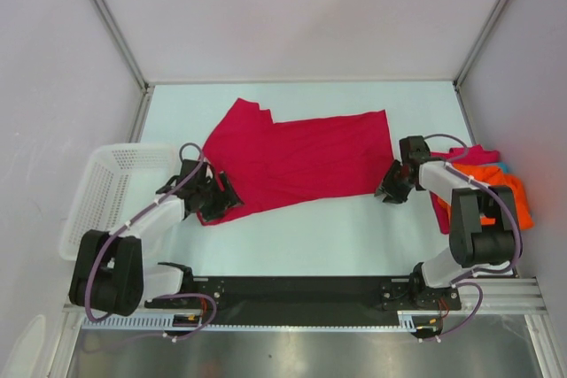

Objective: Fold and stack the t-shirts
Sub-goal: Fold the flattened tshirt in 1/3 of the way

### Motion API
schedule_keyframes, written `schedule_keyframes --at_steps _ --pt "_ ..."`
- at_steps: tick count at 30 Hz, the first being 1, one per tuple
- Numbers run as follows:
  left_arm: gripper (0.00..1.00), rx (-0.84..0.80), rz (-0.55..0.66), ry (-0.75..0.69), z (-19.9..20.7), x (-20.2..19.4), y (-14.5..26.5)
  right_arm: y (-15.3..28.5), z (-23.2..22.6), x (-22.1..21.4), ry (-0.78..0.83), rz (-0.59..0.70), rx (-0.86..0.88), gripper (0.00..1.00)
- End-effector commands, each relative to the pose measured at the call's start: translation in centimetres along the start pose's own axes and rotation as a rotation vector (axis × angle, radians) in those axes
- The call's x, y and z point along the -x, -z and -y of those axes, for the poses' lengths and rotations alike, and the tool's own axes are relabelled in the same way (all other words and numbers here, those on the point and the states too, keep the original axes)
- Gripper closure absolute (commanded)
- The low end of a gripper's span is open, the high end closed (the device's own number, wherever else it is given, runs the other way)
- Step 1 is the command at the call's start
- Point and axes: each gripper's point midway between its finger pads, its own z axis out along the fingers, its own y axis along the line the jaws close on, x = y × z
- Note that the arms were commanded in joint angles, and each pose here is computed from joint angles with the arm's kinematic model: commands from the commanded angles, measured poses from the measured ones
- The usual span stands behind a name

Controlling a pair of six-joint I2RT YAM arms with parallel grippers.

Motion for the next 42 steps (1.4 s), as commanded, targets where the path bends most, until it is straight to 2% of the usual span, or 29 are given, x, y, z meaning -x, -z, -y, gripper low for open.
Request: schedule_keyframes --at_steps 1,4,8,13,20,27,42 --pt "0.23 0.026 -0.032 0.023 -0.9 -1.8 1.2 1.0 2.1 -3.0 0.025 -0.028 -0.104 0.6" --pt "0.22 0.021 0.0 0.014 -0.5 -1.0 1.6 2.5 1.5 -2.5 0.062 0.028 -0.125 0.6" --pt "0.22 0.024 -0.017 -0.006 -0.2 -0.6 1.2 4.7 0.5 -0.9 0.085 0.091 -0.136 0.59" --pt "0.22 0.006 -0.006 -0.013 0.5 0.0 1.3 6.4 1.2 1.3 0.088 0.169 -0.183 0.51" --pt "0.22 -0.007 0.006 -0.034 0.9 0.3 1.9 3.9 3.5 2.7 0.013 0.116 -0.196 0.49" --pt "0.22 -0.01 0.022 -0.044 1.1 0.7 2.2 1.6 3.0 5.2 0.013 0.136 -0.211 0.5" --pt "0.22 0.007 0.013 -0.047 0.8 0.8 1.5 3.1 1.9 7.2 0.033 0.18 -0.206 0.5"
